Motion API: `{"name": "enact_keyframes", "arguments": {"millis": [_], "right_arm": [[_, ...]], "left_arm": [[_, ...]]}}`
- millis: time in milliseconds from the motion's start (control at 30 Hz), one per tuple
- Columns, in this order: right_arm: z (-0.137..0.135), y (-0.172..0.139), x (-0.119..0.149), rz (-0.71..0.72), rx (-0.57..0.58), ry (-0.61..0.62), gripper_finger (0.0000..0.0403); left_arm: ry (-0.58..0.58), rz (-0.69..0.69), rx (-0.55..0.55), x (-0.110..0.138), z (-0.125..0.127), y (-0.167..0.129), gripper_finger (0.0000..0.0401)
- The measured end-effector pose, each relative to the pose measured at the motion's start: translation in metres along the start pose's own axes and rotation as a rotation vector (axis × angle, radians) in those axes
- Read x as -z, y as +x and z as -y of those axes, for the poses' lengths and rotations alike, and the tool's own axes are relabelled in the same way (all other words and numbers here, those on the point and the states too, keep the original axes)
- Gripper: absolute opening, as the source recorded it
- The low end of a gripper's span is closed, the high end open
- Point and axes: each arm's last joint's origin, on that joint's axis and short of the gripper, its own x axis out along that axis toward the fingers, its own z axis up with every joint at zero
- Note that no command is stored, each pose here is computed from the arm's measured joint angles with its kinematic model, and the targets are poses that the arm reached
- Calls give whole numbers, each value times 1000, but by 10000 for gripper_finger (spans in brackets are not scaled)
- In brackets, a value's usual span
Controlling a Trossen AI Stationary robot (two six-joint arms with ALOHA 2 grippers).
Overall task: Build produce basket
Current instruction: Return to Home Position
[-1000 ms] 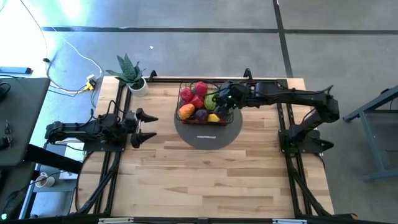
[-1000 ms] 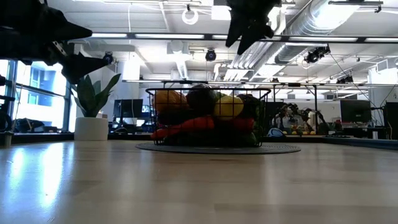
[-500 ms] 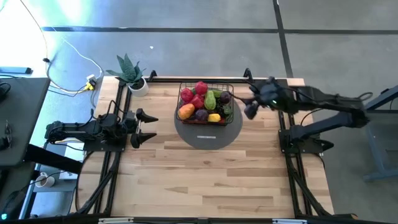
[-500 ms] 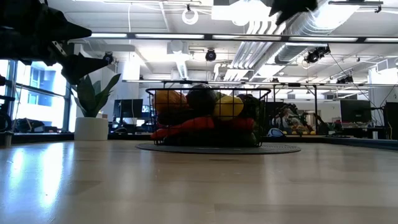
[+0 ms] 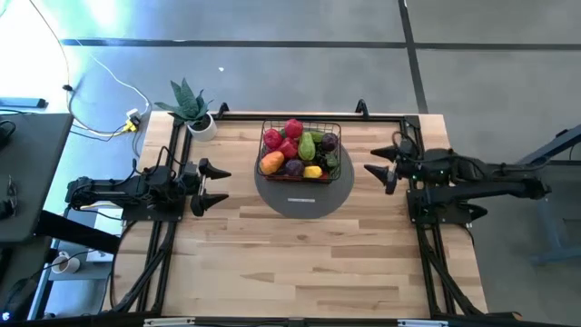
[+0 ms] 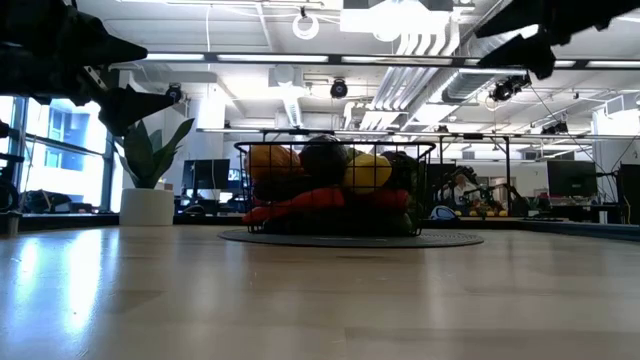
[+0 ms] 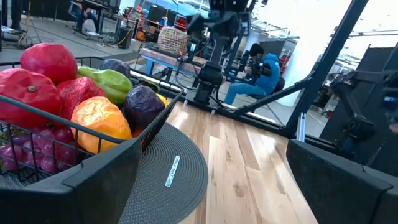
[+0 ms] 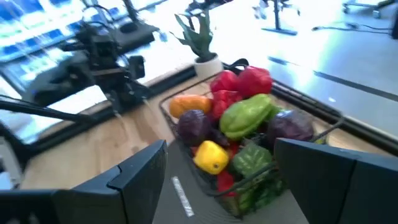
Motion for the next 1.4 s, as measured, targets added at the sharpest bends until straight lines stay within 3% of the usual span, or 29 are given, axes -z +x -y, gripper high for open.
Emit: {"name": "enact_keyframes", "arguments": {"millis": [333,500,700,933,1133,1233,1400], "right_arm": [[12,-4,42,77,-152,35,279],[16,-3,57,60,-176,8,279],[26,1,86,30,-191,65,279],[33,-3,100,60,-228,62,279],[35,-3,105,21,-220,32,279],[39,-2,111,-27,-144,17,279],[42,-2,110,15,-43,21,279]], "left_arm": [[-1,0,0,0,0,0,390],[0,0,0,0,0,0,390],[-1,0,0,0,0,0,390],[0,0,0,0,0,0,390],[-1,-1,1,0,0,0,390],[-1,-1,1,0,0,0,390],[-1,0,1,0,0,0,390]]}}
